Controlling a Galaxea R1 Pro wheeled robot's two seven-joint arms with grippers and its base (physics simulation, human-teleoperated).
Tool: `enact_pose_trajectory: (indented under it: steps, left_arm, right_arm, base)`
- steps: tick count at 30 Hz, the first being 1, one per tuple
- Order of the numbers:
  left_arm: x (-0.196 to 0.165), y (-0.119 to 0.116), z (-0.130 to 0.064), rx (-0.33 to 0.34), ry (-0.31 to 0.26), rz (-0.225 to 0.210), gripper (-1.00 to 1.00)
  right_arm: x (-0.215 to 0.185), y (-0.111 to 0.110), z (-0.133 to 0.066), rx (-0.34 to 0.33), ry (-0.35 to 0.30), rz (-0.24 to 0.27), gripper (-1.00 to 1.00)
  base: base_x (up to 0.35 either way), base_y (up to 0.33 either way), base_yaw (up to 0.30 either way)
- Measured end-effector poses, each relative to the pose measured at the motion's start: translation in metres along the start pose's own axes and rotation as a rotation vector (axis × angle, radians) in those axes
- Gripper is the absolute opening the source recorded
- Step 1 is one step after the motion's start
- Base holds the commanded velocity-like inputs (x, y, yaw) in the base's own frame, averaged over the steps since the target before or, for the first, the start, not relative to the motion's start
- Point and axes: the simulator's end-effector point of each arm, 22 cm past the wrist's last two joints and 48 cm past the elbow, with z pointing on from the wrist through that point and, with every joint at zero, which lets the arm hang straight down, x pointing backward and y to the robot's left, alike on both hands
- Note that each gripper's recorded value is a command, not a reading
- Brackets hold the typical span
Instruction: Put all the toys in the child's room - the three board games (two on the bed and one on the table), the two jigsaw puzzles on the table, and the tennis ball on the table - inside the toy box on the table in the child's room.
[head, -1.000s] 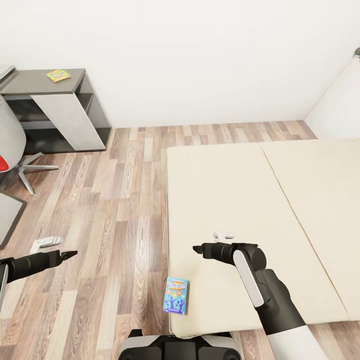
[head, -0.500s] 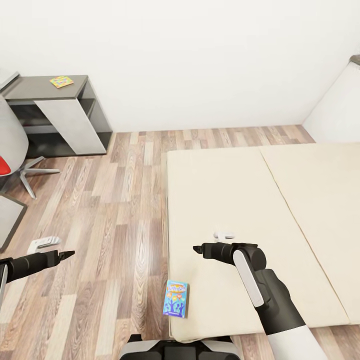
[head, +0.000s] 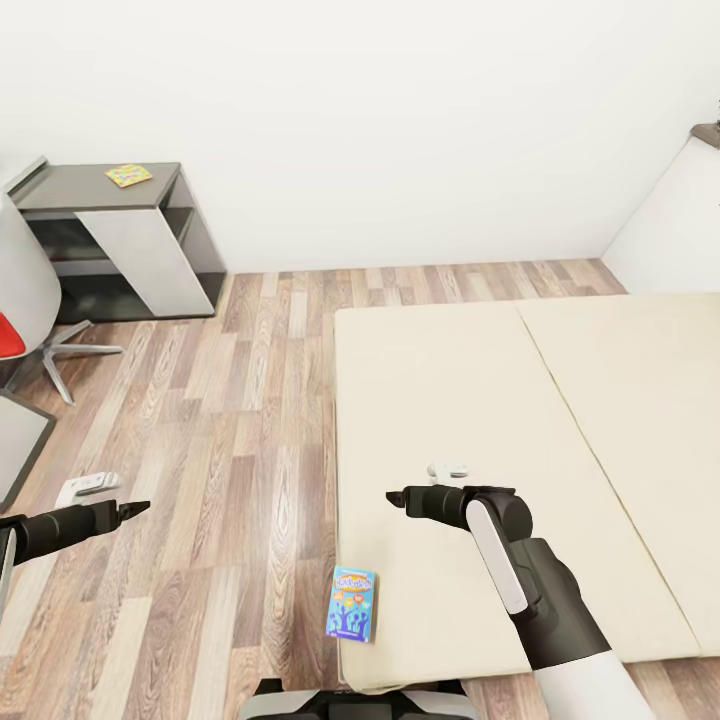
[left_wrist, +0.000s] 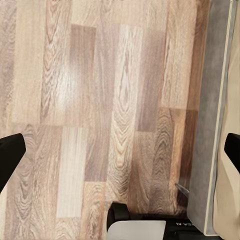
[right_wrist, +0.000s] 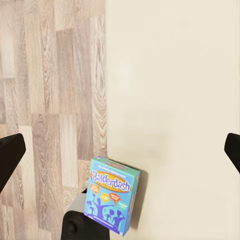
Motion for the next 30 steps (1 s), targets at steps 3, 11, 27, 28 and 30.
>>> enact_pose_trajectory:
  steps: [3, 11, 27, 28, 30]
  left_arm:
    - [-0.002, -0.001, -0.002, 0.001, -0.004, 0.001, 1.0]
    - [-0.007, -0.001, -0.007, 0.001, -0.018, 0.001, 1.0]
    - [-0.017, -0.004, -0.017, 0.005, -0.046, 0.002, 1.0]
    - [-0.018, -0.004, -0.018, 0.006, -0.047, 0.002, 1.0]
    - [-0.019, -0.004, -0.019, 0.006, -0.051, 0.003, 1.0]
  right_arm:
    - [-0.002, 0.001, -0.002, -0.001, -0.005, -0.002, 1.0]
    - [-0.006, 0.004, -0.007, -0.003, -0.016, -0.006, 1.0]
    - [-0.016, 0.009, -0.017, -0.005, -0.04, -0.017, 1.0]
    - [-0.016, 0.01, -0.018, -0.005, -0.041, -0.018, 1.0]
    - [-0.018, 0.01, -0.019, -0.005, -0.045, -0.019, 1.0]
  base:
    - [0.0, 0.0, 0.0]
    - [0.0, 0.0, 0.0]
    - [0.0, 0.0, 0.0]
    - [0.0, 0.0, 0.0]
    - [0.0, 0.0, 0.0]
